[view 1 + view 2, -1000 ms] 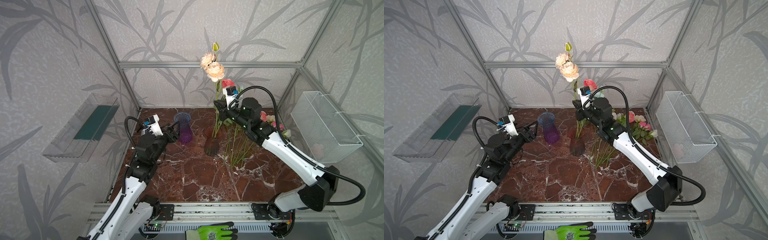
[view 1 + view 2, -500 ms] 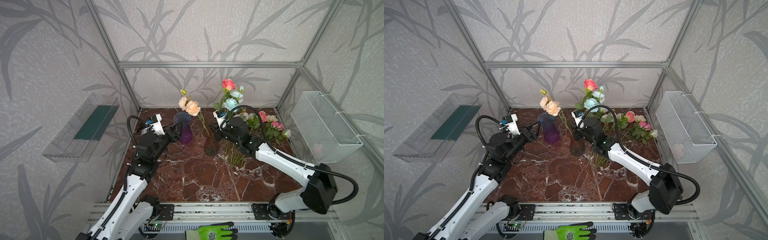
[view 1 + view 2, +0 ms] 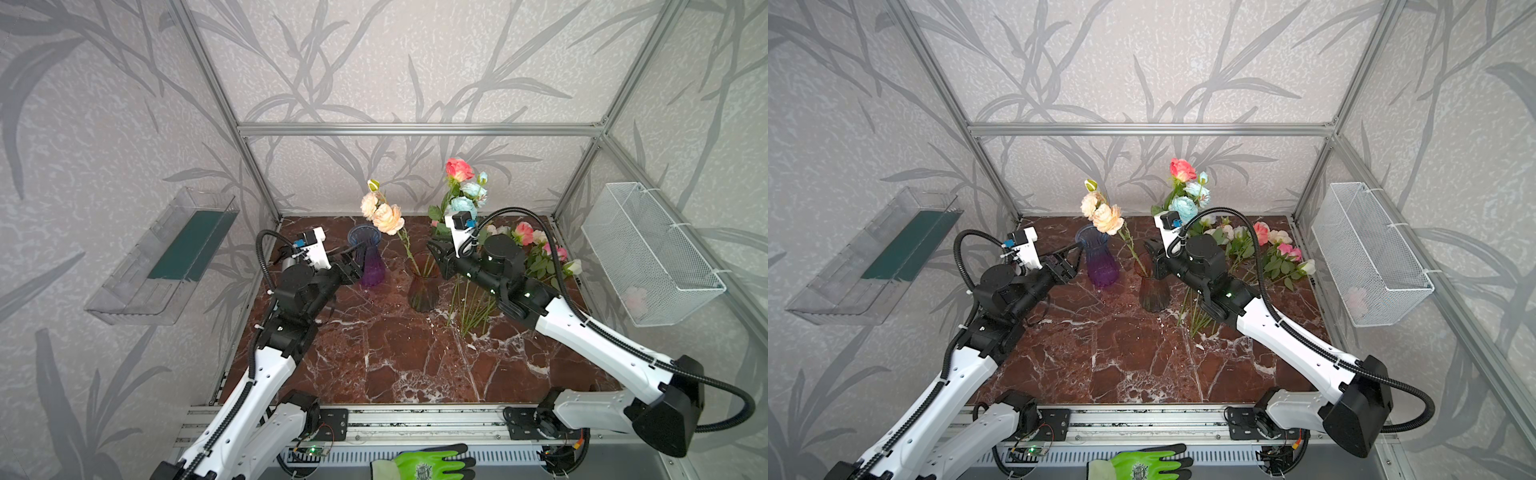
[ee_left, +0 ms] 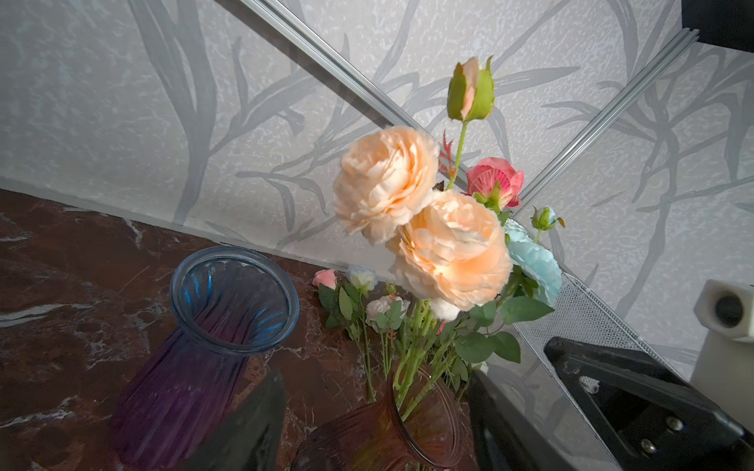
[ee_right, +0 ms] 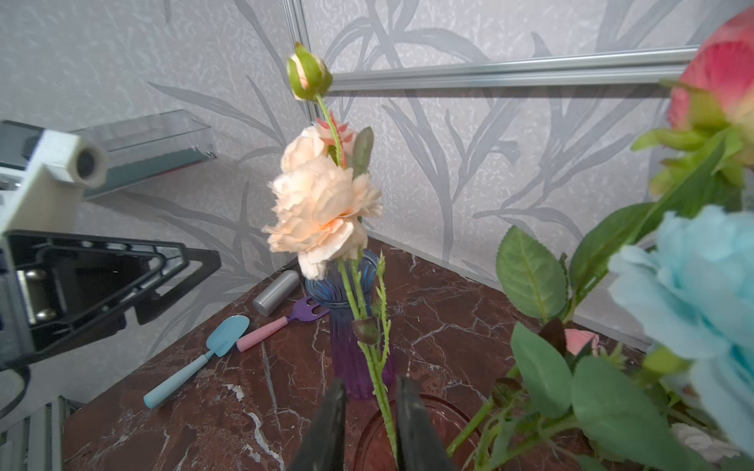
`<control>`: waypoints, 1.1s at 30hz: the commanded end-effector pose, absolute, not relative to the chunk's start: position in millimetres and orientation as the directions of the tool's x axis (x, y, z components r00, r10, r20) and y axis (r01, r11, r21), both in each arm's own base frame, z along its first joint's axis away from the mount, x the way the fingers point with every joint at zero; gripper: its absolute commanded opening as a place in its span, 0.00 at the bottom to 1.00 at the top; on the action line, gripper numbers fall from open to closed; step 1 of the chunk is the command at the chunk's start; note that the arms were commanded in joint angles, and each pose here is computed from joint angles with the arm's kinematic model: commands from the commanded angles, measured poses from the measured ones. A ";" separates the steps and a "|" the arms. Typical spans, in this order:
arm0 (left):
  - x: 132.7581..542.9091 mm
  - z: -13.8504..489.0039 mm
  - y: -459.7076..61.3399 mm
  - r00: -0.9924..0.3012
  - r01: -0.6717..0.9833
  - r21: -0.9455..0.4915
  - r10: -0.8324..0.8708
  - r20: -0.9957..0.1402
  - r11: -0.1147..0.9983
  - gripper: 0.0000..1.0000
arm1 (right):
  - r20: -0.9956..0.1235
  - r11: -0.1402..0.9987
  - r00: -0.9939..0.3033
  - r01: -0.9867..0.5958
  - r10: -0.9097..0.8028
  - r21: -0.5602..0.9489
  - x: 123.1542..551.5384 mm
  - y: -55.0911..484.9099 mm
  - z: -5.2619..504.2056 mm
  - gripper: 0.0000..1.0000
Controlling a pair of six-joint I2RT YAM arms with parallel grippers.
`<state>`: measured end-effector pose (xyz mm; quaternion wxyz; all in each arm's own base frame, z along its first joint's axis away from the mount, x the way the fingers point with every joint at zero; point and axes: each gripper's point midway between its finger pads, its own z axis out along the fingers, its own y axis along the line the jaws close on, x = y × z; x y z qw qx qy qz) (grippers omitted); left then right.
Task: Arrange flowers in a vase
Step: Place the flower in the vase, then pick up the flower from the top-right of the table.
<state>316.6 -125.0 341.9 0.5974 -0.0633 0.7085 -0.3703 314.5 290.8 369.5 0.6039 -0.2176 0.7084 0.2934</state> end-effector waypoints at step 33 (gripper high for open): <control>239.6 297.5 -277.5 -0.521 0.631 -0.524 -0.189 -0.833 0.572 0.71 | -0.420 0.823 -0.825 0.092 0.378 0.560 451.0 123.6 72.1 0.40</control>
